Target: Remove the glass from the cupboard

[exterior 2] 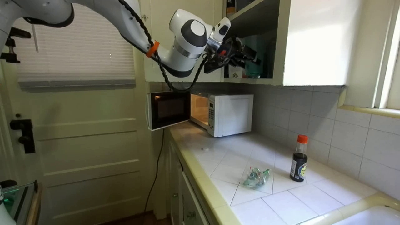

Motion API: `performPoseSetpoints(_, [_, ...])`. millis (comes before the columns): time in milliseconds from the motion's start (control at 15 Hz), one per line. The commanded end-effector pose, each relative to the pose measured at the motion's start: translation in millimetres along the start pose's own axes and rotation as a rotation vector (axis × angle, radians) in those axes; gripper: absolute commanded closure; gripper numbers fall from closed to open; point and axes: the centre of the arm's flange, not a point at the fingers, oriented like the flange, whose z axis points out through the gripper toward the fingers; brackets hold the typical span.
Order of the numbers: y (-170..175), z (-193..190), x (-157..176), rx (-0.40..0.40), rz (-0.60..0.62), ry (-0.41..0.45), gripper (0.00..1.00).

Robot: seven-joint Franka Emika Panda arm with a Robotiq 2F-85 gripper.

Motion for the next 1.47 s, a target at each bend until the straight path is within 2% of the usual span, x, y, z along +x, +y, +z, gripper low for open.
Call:
performPoseSetpoints(0, [4,-77,-40,0.104,-0.009,-0.004,0.45])
performPoseSetpoints(133, [2,-94,-59,0.165,-0.028,-0.053,0.45])
performPoseSetpoints(333, [-8,-113,-94,0.215,-0.032,-0.125,0.45])
performPoseSetpoints(600, [-18,-104,-149,0.277,0.039,-0.242,0.45])
performPoseSetpoints(733, [-26,-89,-178,0.240,0.087,-0.318,0.45])
performPoseSetpoints(867, [-33,-68,-198,0.171,0.131,-0.338,0.45])
performPoseSetpoints(1000, [-31,-39,-202,0.093,0.153,-0.347,0.45])
performPoseSetpoints(1200, [-19,13,-199,0.031,0.115,-0.362,0.45])
performPoseSetpoints(1400, [-30,56,-194,-0.008,0.039,-0.384,0.45])
